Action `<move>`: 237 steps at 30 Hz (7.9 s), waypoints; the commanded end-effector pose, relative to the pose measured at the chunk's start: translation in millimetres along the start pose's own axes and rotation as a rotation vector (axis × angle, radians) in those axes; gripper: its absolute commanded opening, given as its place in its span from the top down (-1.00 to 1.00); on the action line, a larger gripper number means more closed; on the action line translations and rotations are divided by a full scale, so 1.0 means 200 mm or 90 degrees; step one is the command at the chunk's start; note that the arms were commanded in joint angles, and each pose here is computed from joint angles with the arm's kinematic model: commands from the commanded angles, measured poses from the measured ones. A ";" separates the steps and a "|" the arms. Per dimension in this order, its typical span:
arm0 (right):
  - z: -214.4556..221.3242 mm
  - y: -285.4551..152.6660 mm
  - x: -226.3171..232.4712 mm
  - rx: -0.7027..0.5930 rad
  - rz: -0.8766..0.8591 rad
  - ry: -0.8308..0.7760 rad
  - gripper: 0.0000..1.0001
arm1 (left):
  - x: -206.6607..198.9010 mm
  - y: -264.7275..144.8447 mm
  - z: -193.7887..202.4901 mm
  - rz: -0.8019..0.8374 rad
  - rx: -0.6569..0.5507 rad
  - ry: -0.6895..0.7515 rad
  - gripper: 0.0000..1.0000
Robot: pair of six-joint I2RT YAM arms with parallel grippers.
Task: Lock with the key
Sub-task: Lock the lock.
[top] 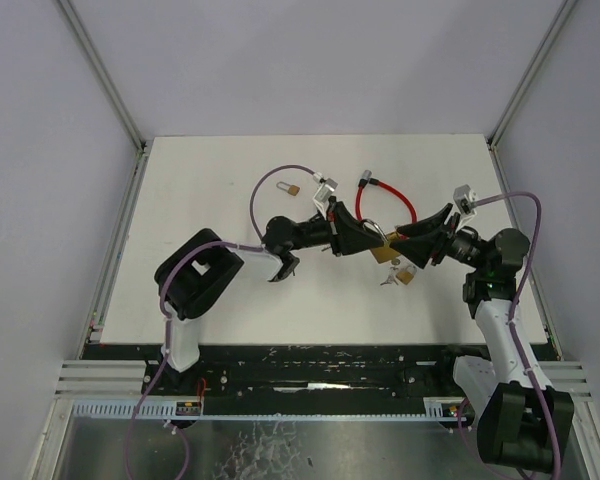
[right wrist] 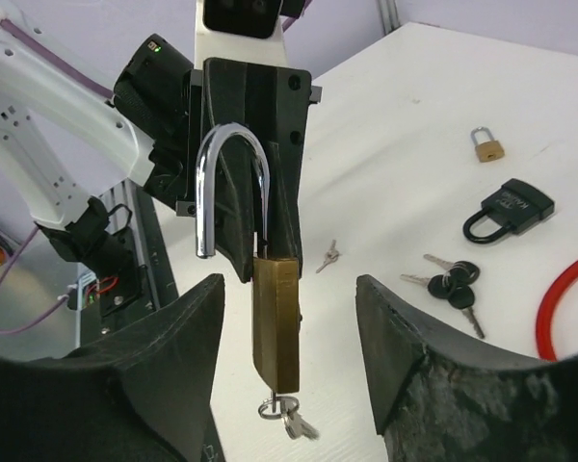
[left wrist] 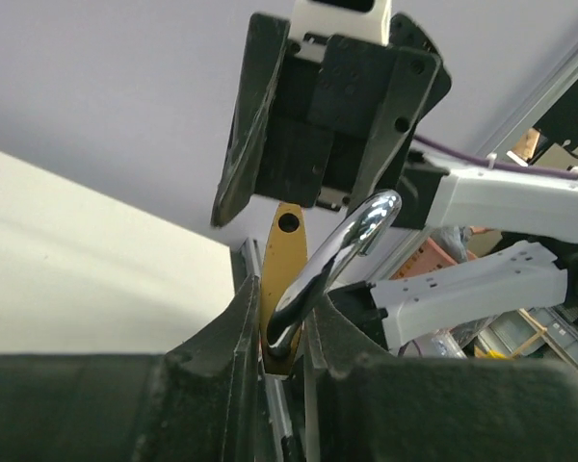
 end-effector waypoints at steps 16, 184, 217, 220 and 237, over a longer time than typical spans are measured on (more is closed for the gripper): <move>0.10 0.10 -0.09 0.198 -0.026 -0.125 -0.38 | -0.01 -0.09 -0.10 0.065 0.096 0.146 1.00; -0.20 0.04 0.25 0.170 -0.185 -0.256 1.00 | -0.07 -0.10 0.11 0.109 0.115 0.418 -0.57; 0.01 -0.14 0.02 0.507 -0.060 -0.360 0.98 | 0.06 0.00 0.30 0.032 0.347 0.513 1.00; 0.12 -0.18 -0.03 0.551 -0.050 -0.380 0.98 | 0.06 -0.01 0.38 0.001 0.344 0.496 1.00; 0.43 -0.14 -0.18 0.525 -0.192 -0.382 0.96 | 0.15 -0.11 0.69 -0.064 0.282 0.396 1.00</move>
Point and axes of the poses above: each gripper's point midway between its finger pads, its own y axis out along the fingers, its own x axis along the line the jaws close on, z = x × y, the point moved 10 cm from there along -y, back along the fingers
